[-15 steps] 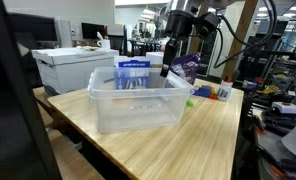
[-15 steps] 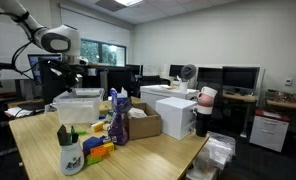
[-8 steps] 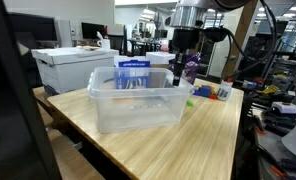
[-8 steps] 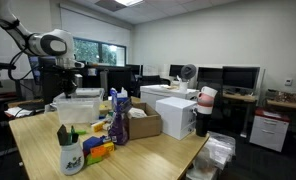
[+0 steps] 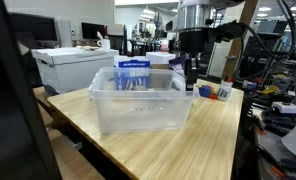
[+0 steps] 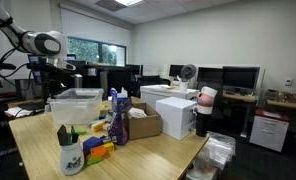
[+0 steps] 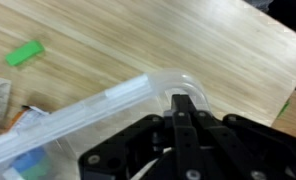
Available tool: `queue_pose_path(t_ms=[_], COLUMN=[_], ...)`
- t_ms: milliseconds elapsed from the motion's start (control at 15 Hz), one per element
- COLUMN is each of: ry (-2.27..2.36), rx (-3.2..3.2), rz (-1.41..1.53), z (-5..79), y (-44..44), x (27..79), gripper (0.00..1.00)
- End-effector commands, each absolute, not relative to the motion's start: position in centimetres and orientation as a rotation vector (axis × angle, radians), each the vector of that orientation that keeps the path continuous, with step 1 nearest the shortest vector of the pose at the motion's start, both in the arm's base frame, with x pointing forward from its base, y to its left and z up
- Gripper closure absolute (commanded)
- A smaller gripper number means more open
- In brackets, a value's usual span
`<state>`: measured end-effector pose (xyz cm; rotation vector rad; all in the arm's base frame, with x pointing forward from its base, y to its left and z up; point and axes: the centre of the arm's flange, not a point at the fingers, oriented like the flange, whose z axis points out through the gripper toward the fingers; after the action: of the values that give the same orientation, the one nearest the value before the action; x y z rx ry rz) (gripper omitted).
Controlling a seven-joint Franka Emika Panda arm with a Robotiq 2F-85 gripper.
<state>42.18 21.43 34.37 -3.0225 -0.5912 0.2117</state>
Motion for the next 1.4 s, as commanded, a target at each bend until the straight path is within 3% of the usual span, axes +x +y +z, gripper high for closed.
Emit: queue_pose_path(t_ms=[0, 1333], ry=[-0.725, -0.897], rx=[-2.861, -2.610], rz=[0.277, 0.388], z=[35.1, 32.0], y=[22.8, 29.1], x=[41.8, 44.5], gripper=[0.99, 0.99])
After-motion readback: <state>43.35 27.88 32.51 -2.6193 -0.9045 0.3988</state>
